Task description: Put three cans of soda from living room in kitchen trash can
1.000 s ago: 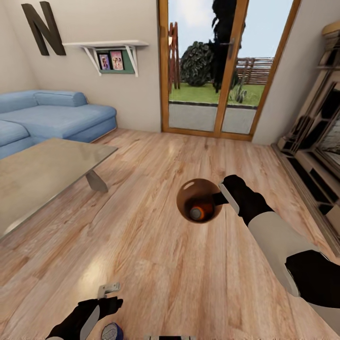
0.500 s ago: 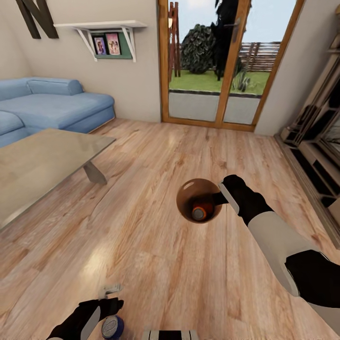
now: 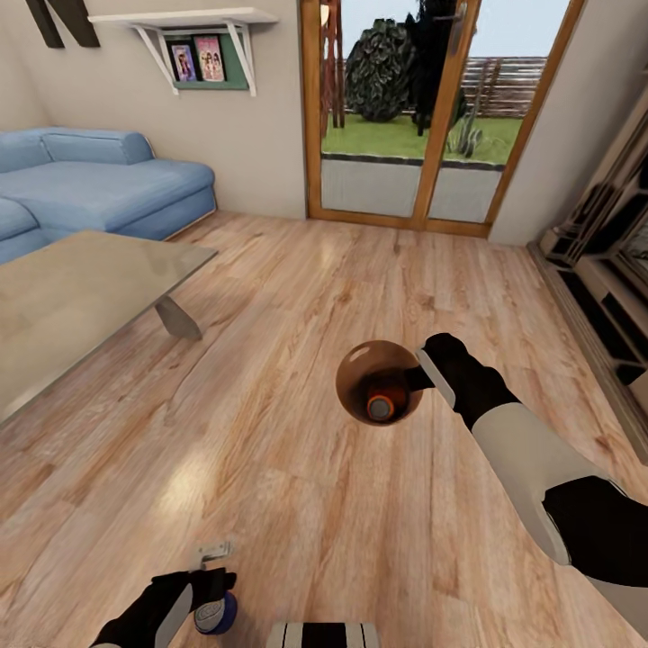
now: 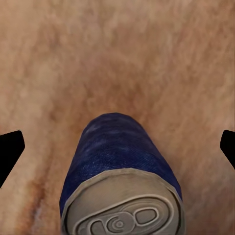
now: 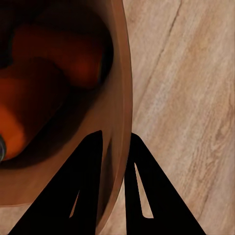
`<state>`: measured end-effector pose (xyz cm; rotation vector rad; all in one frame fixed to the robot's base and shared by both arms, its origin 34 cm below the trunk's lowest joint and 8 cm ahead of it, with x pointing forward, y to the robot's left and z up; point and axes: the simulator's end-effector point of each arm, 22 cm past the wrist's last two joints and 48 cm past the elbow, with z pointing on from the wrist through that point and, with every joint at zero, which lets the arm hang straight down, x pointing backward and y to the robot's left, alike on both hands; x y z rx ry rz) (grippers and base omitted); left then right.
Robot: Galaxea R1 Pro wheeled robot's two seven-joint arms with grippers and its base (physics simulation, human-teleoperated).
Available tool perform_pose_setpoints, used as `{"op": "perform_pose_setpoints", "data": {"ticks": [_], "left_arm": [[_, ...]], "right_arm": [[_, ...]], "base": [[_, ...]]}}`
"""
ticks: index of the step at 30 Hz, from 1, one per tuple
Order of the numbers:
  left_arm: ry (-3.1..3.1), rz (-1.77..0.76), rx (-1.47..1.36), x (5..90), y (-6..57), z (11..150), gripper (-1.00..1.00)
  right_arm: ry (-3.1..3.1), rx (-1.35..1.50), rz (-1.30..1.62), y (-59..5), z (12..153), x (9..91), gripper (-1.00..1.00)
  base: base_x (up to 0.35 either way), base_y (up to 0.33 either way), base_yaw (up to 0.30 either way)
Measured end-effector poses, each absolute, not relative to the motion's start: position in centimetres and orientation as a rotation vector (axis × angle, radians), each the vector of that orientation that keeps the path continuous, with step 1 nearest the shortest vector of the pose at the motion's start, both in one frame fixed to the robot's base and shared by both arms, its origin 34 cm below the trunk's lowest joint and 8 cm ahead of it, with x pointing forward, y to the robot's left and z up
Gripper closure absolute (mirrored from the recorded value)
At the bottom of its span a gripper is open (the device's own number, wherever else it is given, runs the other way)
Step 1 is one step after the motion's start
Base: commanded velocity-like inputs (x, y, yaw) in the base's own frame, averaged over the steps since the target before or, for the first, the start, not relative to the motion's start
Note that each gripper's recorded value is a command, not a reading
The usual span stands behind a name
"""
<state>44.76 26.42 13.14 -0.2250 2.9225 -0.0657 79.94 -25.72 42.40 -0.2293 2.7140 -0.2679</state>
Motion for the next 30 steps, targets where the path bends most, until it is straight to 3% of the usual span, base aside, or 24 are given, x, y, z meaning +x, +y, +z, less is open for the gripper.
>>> {"op": "perform_pose_setpoints", "data": {"ticks": [23,30], "left_arm": [[2.927,-0.077,-0.218,44.60,25.77,13.09,-1.00],[2.927,-0.075,-0.220,44.57,25.79,13.09,-1.00]], "right_arm": [[2.721,-0.230,-0.268,-25.62,42.16,79.78,1.00],[2.722,-0.231,-0.264,-25.49,42.14,79.77,1.00]], "base": [[0.000,0.000,0.000],[-0.232,0.000,0.000]]}}
